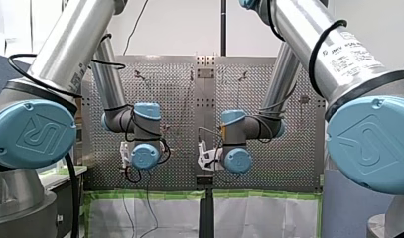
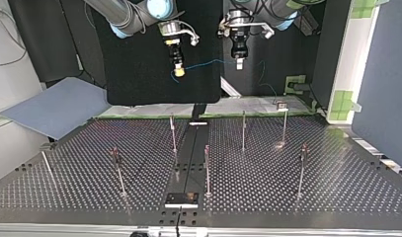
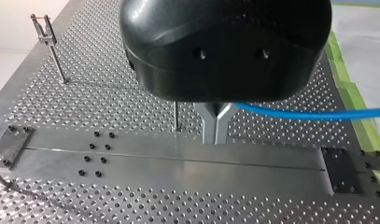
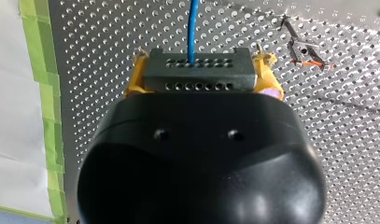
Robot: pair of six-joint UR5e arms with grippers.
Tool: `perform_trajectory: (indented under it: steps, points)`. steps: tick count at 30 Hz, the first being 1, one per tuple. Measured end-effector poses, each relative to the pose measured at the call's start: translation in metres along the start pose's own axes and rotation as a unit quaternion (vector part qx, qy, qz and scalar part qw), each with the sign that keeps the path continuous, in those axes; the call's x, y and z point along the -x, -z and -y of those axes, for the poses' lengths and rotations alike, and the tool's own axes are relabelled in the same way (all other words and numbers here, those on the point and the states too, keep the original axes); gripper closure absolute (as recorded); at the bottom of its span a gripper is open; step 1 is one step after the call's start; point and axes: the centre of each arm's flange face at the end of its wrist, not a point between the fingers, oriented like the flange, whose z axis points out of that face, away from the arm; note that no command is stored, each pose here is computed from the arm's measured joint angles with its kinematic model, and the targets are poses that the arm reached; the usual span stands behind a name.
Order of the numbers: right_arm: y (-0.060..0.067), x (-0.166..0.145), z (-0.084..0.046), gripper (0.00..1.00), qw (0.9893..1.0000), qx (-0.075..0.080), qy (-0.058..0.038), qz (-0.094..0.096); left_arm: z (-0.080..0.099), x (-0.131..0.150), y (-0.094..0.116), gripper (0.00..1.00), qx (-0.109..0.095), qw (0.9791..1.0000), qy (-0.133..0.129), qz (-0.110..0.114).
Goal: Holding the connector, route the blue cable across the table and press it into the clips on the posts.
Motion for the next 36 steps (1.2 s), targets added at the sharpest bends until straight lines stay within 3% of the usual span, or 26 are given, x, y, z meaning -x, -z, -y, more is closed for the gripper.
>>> perform_trajectory:
  steps: [5, 9, 28, 33, 36]
  points:
    - [0.0, 0.0, 0.0, 1.0, 1.0, 0.0, 0.0, 0.0, -0.02, 0.001, 0.006, 1.0, 0.029, 0.9993, -0.015, -0.015]
    - [0.0, 0.0, 0.0, 1.0, 1.0, 0.0, 0.0, 0.0, -0.03, -0.001, 0.012, 1.0, 0.039, 0.9986, -0.023, -0.027]
    - [0.0, -0.002, 0.001, 1.0, 1.0, 0.001, 0.0012, -0.001, -0.032, -0.002, 0.014, 1.0, 0.04, 0.9984, -0.028, -0.03]
    - [-0.009, -0.027, 0.002, 1.0, 0.9998, 0.011, -0.0018, -0.015, -0.03, 0.006, 0.012, 1.0, 0.037, 0.9985, -0.029, -0.027]
    - [-0.013, -0.046, 0.006, 1.0, 0.9996, 0.005, -0.0082, -0.026, -0.031, 0.013, 0.011, 1.0, 0.042, 0.9983, -0.03, -0.026]
